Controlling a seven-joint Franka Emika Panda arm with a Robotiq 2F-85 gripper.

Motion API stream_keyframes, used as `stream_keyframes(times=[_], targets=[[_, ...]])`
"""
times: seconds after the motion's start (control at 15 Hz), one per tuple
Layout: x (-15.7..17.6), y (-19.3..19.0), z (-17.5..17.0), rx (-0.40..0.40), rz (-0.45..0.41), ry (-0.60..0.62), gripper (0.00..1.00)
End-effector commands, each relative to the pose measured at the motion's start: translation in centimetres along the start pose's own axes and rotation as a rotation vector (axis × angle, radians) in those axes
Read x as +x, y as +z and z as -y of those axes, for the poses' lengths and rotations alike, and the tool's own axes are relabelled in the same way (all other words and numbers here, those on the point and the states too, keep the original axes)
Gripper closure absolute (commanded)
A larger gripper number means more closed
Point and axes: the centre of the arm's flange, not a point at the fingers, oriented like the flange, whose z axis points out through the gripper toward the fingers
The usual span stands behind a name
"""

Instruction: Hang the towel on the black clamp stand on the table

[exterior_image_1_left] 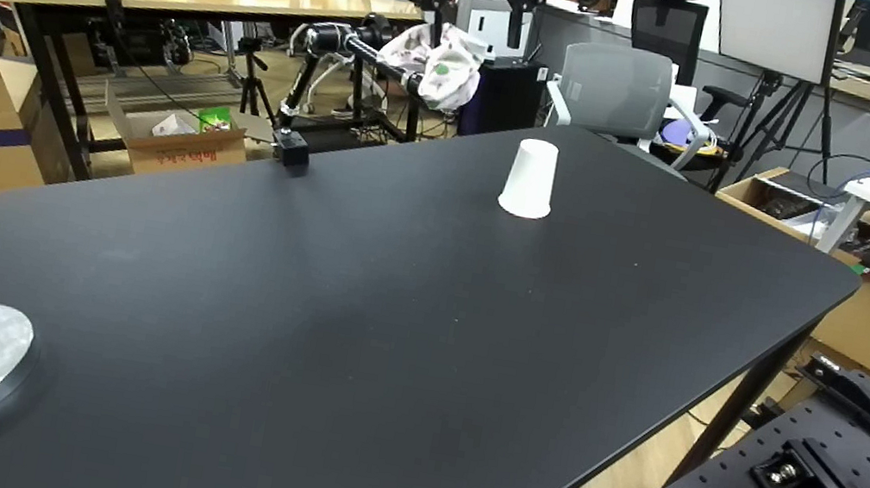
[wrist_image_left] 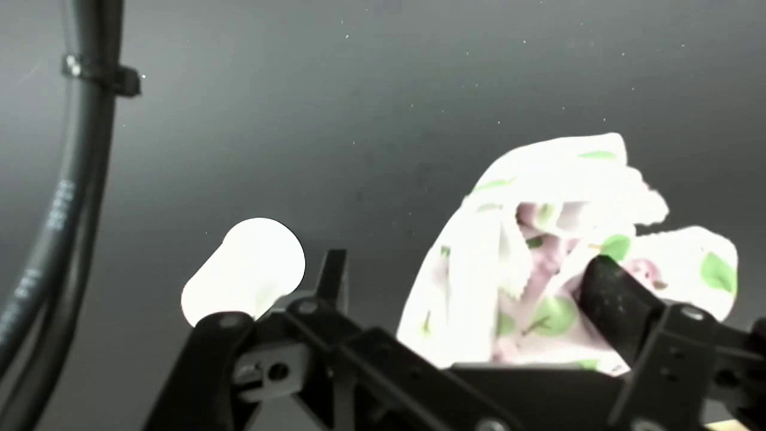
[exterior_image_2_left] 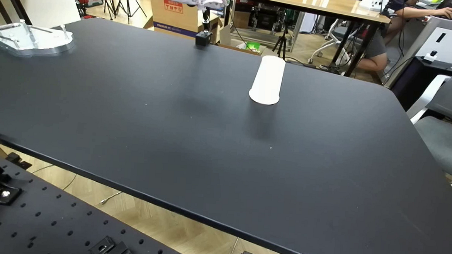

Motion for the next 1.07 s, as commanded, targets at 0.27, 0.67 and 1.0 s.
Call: stream_keyframes(times=[0.27,0.67,1.0], targets=[[-0.4,-1.7,0.3,0.013,-0.047,-0.019,0.0],[-2.1,-0.8,0.7,0.041,-0.016,-0.032,0.0],[-7.8,0.6,2.2,0.05,0.028,-0.077,0.0]])
